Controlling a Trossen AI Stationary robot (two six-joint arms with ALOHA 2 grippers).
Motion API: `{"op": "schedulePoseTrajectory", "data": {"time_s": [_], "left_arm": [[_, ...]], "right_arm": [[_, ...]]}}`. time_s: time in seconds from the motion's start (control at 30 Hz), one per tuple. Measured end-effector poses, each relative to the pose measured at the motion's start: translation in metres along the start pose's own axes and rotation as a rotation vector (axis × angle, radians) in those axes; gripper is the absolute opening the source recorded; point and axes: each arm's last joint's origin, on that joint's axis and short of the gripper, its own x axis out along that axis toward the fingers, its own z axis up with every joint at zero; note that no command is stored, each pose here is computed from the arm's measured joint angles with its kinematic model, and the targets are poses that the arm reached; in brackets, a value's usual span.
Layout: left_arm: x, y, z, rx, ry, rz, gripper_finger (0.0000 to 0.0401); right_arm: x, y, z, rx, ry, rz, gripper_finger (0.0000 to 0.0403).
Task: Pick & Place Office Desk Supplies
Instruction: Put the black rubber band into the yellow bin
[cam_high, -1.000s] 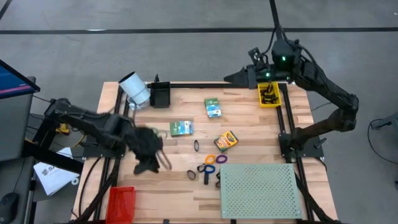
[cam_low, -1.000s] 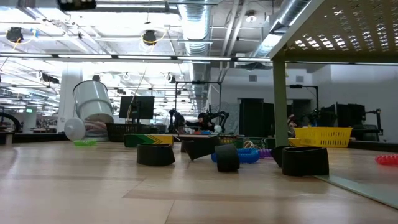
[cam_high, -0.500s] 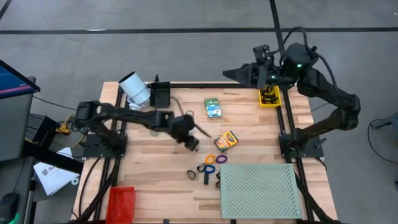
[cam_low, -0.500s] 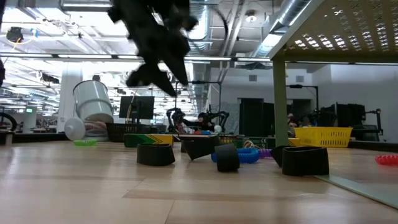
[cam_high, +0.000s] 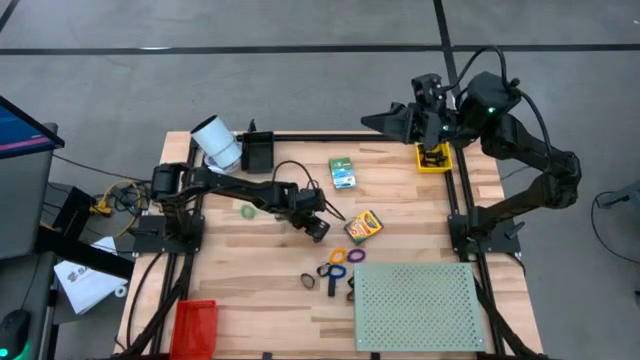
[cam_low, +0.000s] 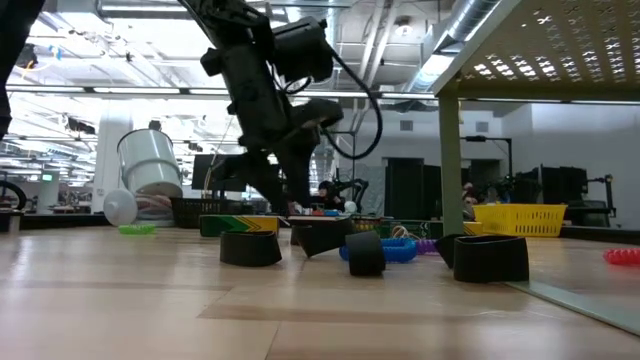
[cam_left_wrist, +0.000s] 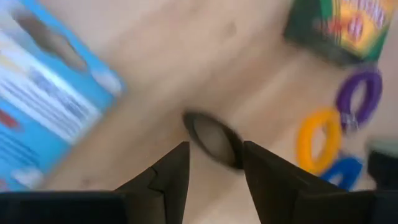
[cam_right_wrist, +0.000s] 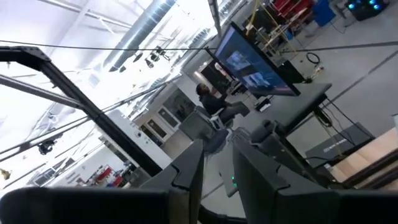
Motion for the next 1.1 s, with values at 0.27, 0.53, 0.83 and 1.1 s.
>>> {"op": "schedulePoseTrajectory", "data": {"time_s": [0.27,0.53,0.83,1.1], "left_arm": [[0.013,0.006,0.000,0.015,0.007,0.059,0.0143],[0.027,0.006,-0.007,0.027,0.050,0.073,0.0129],[0.021,0.002,-0.003,0.031,-0.001,0.037,0.0008],[-0.035,-0.018,0.017,0.079,-0.060,-0.330,0.0001]], "right_arm": [[0.001,0.007,-0.005,-0.006,0.015,0.040,0.0083],[0.002,0.012,-0.007,-0.015,0.017,0.073,0.0083],[0.002,0.012,-0.008,-0.038,0.021,0.072,0.0083],[0.003,0.012,-0.019,-0.137,0.098,0.043,0.0083]]}}
